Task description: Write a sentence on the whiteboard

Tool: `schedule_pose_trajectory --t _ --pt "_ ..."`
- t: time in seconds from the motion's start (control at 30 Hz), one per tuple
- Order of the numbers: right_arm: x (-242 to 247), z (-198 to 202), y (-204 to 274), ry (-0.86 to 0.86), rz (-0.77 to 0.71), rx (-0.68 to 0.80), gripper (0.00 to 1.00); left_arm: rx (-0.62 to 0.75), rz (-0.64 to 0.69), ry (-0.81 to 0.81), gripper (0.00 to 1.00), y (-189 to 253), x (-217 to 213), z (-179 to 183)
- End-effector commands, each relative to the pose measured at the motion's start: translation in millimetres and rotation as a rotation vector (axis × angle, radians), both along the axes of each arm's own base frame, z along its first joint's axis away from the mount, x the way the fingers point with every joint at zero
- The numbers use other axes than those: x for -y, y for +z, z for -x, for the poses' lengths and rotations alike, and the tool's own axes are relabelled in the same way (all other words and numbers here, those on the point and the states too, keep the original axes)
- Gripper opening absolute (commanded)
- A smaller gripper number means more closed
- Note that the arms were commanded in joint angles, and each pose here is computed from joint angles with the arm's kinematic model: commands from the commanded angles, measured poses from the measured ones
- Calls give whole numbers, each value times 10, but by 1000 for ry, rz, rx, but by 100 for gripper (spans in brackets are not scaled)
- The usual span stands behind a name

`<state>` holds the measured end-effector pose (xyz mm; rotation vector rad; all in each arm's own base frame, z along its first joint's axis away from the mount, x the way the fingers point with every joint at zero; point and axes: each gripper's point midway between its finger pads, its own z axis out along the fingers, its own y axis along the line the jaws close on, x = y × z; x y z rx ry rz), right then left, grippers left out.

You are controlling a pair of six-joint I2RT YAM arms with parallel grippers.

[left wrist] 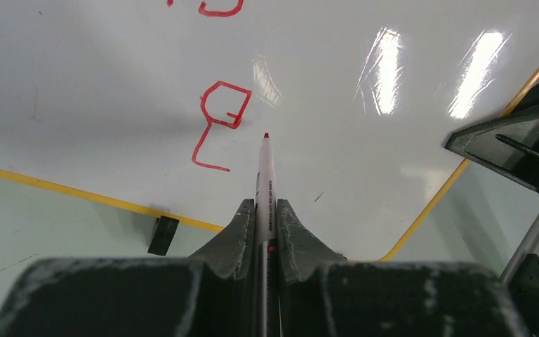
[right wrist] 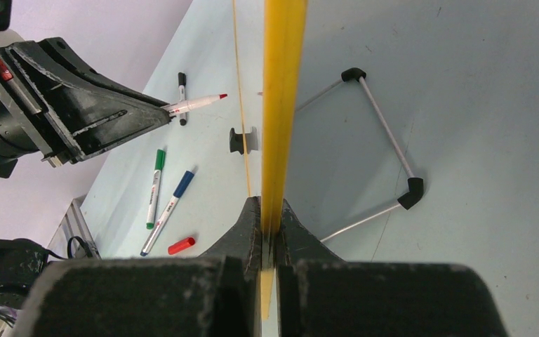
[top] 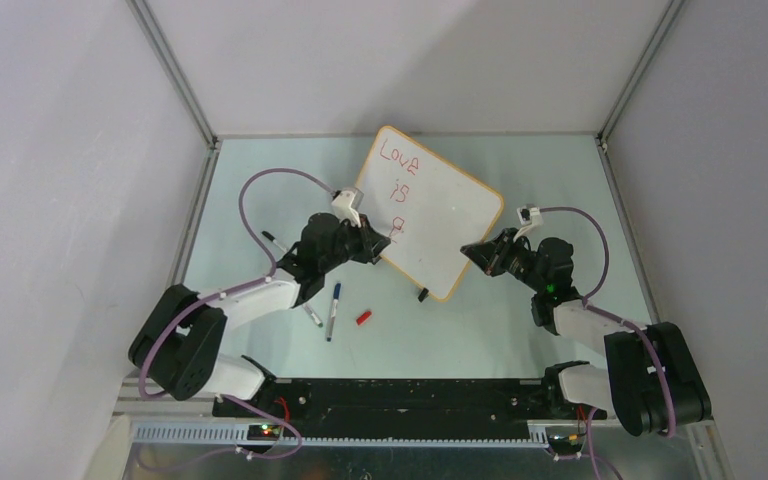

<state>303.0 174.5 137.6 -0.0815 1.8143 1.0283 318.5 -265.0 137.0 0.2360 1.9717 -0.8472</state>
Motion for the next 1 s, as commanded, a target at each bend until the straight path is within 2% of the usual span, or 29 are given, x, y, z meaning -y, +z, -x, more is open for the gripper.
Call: schedule_pose_trajectory --t 0.0,0.97 --pt "46 -75 -31 -25 52 23 0 37 -4 -34 0 131 95 -54" --pt "29 -62 -12 -17 47 27 0 15 -8 -21 0 158 173 -195"
